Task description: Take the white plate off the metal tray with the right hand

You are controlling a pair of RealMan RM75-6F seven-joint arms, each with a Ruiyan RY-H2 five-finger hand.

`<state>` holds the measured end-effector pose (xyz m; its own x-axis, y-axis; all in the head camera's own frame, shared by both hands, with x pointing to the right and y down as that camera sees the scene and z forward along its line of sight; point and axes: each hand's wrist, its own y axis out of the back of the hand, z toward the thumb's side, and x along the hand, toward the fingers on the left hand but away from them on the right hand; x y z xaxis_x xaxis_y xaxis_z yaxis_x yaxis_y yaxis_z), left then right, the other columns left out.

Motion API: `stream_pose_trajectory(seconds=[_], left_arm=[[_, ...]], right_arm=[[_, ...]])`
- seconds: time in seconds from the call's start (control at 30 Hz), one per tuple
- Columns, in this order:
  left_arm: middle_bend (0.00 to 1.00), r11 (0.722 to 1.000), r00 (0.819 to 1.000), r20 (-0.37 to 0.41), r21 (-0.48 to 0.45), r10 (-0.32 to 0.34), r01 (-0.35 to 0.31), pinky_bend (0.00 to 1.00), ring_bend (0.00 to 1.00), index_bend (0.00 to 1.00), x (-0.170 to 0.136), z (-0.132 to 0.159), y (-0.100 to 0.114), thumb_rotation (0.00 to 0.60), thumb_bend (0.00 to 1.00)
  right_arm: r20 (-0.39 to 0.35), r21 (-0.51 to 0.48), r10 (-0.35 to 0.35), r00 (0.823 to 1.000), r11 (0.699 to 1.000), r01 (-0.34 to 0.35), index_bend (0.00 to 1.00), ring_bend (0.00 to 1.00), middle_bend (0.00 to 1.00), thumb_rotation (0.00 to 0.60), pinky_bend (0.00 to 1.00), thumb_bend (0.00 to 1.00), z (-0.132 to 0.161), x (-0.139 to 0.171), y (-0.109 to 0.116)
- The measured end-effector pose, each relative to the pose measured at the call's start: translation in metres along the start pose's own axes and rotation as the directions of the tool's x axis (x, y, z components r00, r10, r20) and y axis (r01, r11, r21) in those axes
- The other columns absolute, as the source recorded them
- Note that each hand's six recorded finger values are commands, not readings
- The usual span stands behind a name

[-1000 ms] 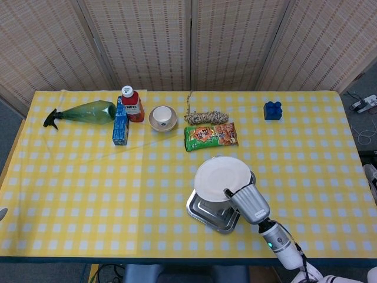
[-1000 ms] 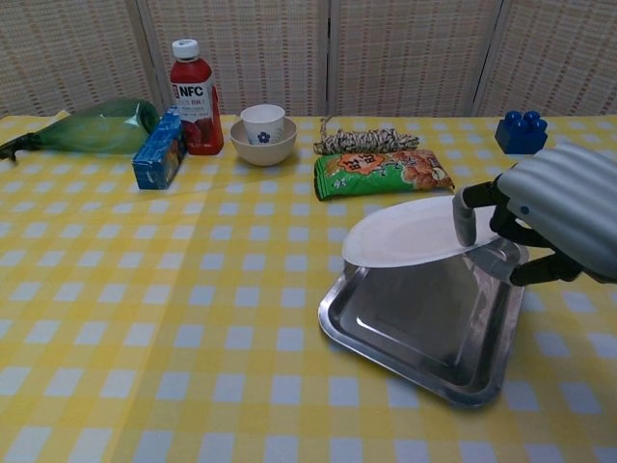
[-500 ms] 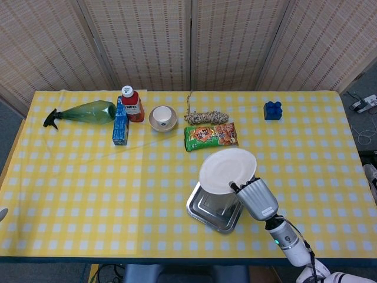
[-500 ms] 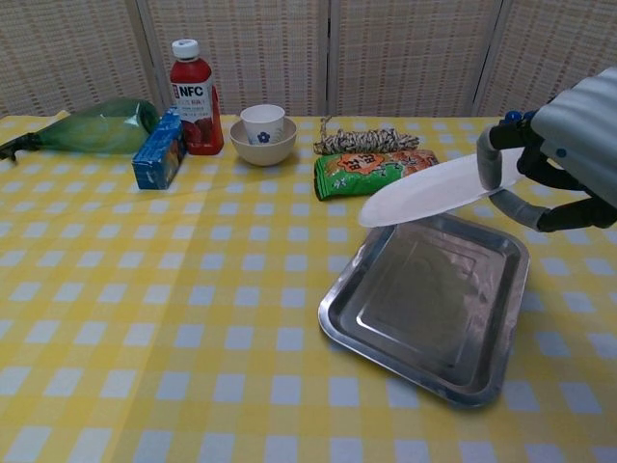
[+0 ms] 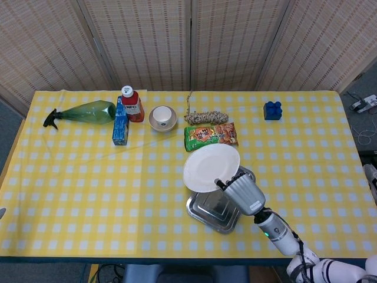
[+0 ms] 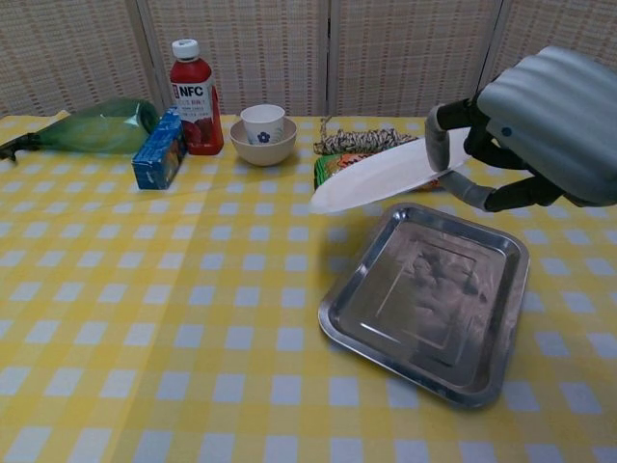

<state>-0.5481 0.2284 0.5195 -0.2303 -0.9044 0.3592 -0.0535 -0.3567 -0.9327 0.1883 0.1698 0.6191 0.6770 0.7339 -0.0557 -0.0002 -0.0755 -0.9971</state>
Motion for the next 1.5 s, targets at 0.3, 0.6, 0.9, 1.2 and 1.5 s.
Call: stream_pose_trajectory(seconds=[0.3, 0.6, 0.9, 1.2, 1.5], left_arm=[[0.42, 1.000, 0.999, -0.030, -0.004, 0.009, -0.009, 0.47, 0.36, 0.43, 0.003, -0.010, 0.003, 0.600, 0.18], [0.42, 0.999, 0.998, -0.052, -0.022, 0.027, -0.028, 0.47, 0.36, 0.43, 0.004, -0.019, 0.010, 0.600, 0.18], [0.42, 0.999, 0.998, -0.052, -0.033, 0.039, -0.041, 0.47, 0.36, 0.43, 0.002, -0.021, 0.015, 0.600, 0.18], [0.42, 0.998, 0.998, -0.053, -0.040, 0.041, -0.043, 0.47, 0.36, 0.43, 0.001, -0.023, 0.017, 0.600, 0.18], [0.42, 0.998, 0.998, -0.049, -0.040, 0.039, -0.041, 0.47, 0.36, 0.43, 0.000, -0.022, 0.017, 0.600, 0.18]], right_arm=[[-0.107, -0.045, -0.007, 0.994, 0.999, 0.002, 0.61, 1.00, 1.00, 0.600, 1.00, 0.37, 0.015, -0.044, -0.022], [-0.174, -0.111, -0.013, 0.985, 0.994, -0.007, 0.61, 1.00, 1.00, 0.600, 1.00, 0.37, 0.029, -0.079, -0.040], [-0.243, -0.146, -0.034, 0.970, 0.989, -0.002, 0.62, 1.00, 1.00, 0.600, 1.00, 0.38, 0.047, -0.104, -0.047], [-0.267, -0.188, -0.027, 0.963, 0.982, -0.024, 0.62, 1.00, 1.00, 0.600, 1.00, 0.34, 0.061, -0.119, -0.061], [-0.251, -0.192, 0.037, 0.967, 0.978, -0.087, 0.26, 1.00, 1.00, 0.600, 1.00, 0.00, 0.060, -0.114, -0.069]])
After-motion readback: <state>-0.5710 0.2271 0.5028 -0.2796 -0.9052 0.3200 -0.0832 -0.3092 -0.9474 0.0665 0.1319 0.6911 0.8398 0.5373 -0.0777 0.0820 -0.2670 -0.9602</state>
